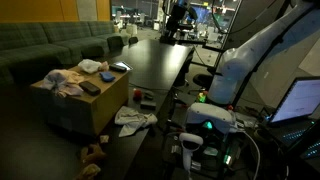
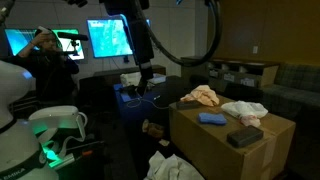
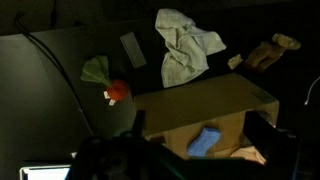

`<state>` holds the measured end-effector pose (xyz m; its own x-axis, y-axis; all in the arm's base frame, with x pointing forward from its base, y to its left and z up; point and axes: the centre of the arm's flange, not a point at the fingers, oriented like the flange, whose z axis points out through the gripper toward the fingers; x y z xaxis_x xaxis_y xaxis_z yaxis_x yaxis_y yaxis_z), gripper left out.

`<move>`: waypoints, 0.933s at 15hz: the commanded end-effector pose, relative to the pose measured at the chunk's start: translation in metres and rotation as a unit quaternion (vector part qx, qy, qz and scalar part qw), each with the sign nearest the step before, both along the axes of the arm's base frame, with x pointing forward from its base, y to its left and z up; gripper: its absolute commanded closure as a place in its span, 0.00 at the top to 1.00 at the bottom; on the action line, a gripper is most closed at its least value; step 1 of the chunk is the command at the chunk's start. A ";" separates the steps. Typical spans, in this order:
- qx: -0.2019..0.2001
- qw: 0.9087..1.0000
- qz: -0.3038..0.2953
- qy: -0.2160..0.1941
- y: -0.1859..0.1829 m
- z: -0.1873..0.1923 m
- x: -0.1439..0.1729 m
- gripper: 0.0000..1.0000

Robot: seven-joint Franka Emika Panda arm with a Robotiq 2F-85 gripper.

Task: Pick up all the objects that are on the box and put them on the table, then pick up the objects that are on the table and put them on the box

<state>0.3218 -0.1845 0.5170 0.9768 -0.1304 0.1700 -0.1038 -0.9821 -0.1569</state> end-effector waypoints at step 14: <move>-0.023 0.999 0.033 0.005 0.038 -0.001 0.046 1.00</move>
<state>0.3382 -0.1661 0.5150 0.9837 -0.0848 0.1585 -0.0654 -0.9902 -0.1236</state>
